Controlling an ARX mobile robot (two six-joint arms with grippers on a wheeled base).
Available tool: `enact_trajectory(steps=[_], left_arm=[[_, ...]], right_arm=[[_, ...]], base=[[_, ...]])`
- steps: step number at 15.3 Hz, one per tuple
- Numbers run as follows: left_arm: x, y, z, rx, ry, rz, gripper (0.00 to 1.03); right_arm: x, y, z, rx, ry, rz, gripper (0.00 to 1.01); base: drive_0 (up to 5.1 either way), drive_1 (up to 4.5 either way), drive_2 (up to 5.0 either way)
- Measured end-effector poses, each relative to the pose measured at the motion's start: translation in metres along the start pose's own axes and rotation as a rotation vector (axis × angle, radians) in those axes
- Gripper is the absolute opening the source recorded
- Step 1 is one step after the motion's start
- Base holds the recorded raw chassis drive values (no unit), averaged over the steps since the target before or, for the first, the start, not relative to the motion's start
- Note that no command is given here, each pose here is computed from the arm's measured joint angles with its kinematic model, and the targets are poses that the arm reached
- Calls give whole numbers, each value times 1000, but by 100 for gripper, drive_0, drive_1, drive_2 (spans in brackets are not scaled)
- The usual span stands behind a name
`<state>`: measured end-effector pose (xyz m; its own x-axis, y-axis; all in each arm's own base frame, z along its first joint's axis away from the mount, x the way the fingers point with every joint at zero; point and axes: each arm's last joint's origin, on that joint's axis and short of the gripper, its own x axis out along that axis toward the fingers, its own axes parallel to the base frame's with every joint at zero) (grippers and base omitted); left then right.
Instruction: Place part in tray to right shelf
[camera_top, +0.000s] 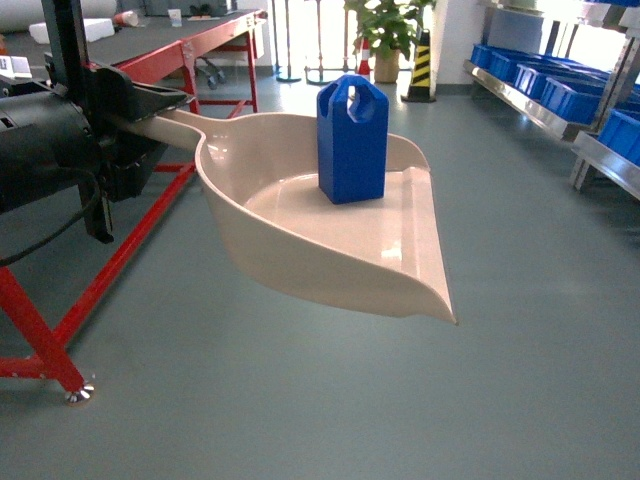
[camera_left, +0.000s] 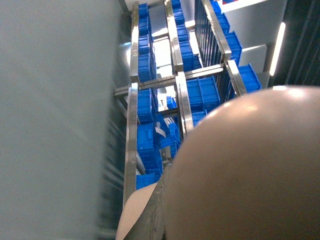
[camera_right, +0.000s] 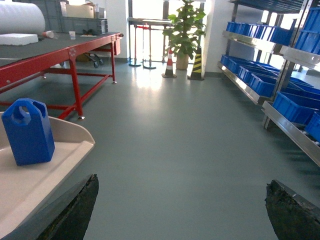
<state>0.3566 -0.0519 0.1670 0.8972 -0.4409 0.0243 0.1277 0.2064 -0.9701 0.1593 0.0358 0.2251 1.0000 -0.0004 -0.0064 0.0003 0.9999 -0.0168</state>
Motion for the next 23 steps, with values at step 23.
enact_trajectory(steps=[23], left_arm=[[0,0,-1,-2,5,5,14]], right_arm=[[0,0,0,0,-1,3,98]], base=[[3,428,-423]])
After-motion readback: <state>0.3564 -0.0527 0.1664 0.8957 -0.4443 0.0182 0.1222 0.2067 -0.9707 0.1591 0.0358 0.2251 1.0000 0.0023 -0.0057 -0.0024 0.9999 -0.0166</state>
